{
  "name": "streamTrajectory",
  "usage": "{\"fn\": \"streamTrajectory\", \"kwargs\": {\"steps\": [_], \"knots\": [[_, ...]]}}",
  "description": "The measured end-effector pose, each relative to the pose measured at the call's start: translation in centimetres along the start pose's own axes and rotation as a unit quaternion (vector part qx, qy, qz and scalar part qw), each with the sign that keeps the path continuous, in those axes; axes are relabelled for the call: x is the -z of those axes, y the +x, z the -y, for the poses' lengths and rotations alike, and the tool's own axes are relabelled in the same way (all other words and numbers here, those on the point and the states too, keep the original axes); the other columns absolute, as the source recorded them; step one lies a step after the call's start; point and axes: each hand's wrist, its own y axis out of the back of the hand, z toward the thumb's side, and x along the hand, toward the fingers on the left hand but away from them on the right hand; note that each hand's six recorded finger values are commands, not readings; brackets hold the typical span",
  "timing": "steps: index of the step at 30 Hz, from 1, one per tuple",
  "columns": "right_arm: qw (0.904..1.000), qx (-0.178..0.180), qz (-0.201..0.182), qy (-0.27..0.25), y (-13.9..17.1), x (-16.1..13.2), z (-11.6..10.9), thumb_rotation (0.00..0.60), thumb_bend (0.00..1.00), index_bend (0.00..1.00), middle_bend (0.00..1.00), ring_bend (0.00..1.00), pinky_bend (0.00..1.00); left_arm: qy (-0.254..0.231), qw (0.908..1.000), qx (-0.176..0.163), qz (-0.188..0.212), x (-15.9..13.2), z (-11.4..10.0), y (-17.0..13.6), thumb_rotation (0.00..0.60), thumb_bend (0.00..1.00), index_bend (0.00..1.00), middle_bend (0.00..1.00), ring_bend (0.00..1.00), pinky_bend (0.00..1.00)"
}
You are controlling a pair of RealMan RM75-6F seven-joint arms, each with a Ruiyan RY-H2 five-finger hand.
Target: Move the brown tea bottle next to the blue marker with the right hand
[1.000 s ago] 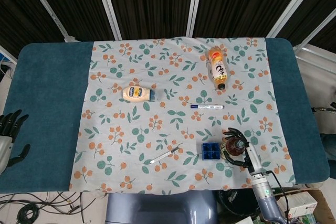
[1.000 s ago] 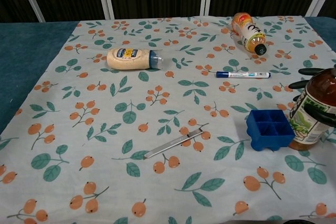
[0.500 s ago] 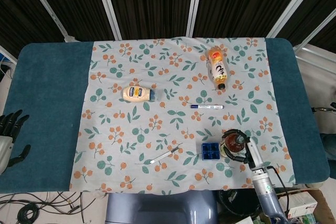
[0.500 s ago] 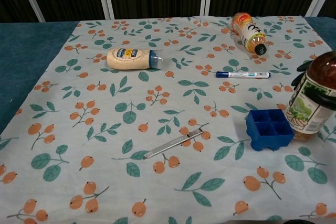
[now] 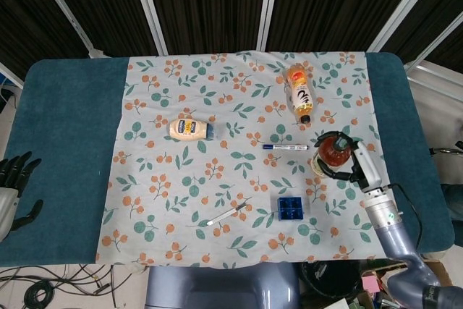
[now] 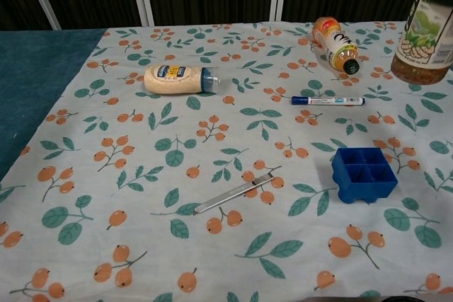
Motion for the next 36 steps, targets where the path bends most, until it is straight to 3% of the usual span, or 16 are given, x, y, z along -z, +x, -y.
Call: {"fn": "streamTrajectory", "kwargs": {"steps": [6,9,12,15,19,21,23,24,26,29,31,34,36], "knots": [[0.9954,-0.042,0.015,-0.084,-1.1,-3.3,0.5,0.6,0.5,0.46,0.49,0.53,0.57,0.0,1.0,0.0,-0.001,0.0,0.0,0.0,0.6,0.36,0.1,0.0,0.0,0.06],[0.9853,-0.056,0.008,-0.161,-1.3,-4.8,0.6,0.6,0.5,0.46,0.49,0.53,0.57,0.0,1.0,0.001,-0.001,0.0,0.0,0.0,0.6,0.36,0.1,0.0,0.0,0.06],[0.9659,-0.076,-0.004,-0.248,-1.3,-6.1,0.7,0.6,0.5,0.46,0.48,0.53,0.57,0.001,1.0,0.002,-0.001,0.0,0.1,0.0,0.6,0.36,0.1,0.0,0.0,0.06],[0.9373,-0.105,-0.02,-0.332,-1.0,-7.5,0.7,0.6,0.5,0.46,0.48,0.53,0.58,0.001,1.0,0.001,-0.001,0.0,0.1,0.0,0.6,0.36,0.1,0.0,0.0,0.06],[0.9042,-0.139,-0.049,-0.401,-0.6,-9.1,0.4,0.6,0.5,0.46,0.5,0.54,0.6,0.001,1.0,0.001,-0.001,0.0,0.1,0.0,0.6,0.36,0.1,0.0,0.0,0.06],[0.8935,-0.149,-0.07,-0.418,-0.4,-9.9,0.0,0.6,0.5,0.46,0.51,0.55,0.6,0.001,1.0,0.002,-0.001,0.0,0.1,0.0,0.6,0.36,0.1,0.0,0.0,0.06],[0.889,-0.154,-0.093,-0.421,-0.1,-10.6,-0.5,0.6,0.5,0.46,0.51,0.57,0.61,0.001,1.0,0.001,-0.002,0.0,0.0,0.0,0.6,0.36,0.1,0.0,0.0,0.06],[0.8901,-0.154,-0.098,-0.418,0.0,-10.7,-0.6,0.6,0.5,0.46,0.52,0.59,0.62,0.001,1.0,0.001,-0.002,0.0,0.0,0.0,0.6,0.36,0.1,0.0,0.0,0.06],[0.9012,-0.153,-0.099,-0.393,0.2,-10.5,-0.7,0.6,0.5,0.46,0.52,0.6,0.64,0.001,1.0,0.002,-0.002,0.0,0.1,0.0,0.6,0.36,0.1,0.0,0.0,0.06],[0.9317,-0.146,-0.091,-0.32,0.2,-9.7,-0.5,0.6,0.5,0.47,0.53,0.61,0.65,0.003,1.0,0.005,-0.002,0.0,0.2,0.0,0.6,0.36,0.1,0.0,0.0,0.06],[0.9559,-0.138,-0.085,-0.245,0.2,-9.0,-0.3,0.6,0.5,0.47,0.53,0.61,0.65,0.003,1.0,0.005,-0.002,0.0,0.2,0.0,0.6,0.36,0.1,0.0,0.0,0.06],[0.9827,-0.123,-0.078,-0.114,0.2,-7.9,-0.1,0.6,0.5,0.48,0.53,0.61,0.65,0.003,1.0,0.004,-0.003,0.0,0.2,0.0,0.6,0.36,0.1,0.0,0.0,0.06],[0.9904,-0.114,-0.073,-0.03,0.2,-7.1,0.0,0.6,0.5,0.48,0.53,0.61,0.65,0.003,1.0,0.004,-0.002,0.0,0.2,-0.1,0.6,0.36,0.1,0.0,0.0,0.06]]}}
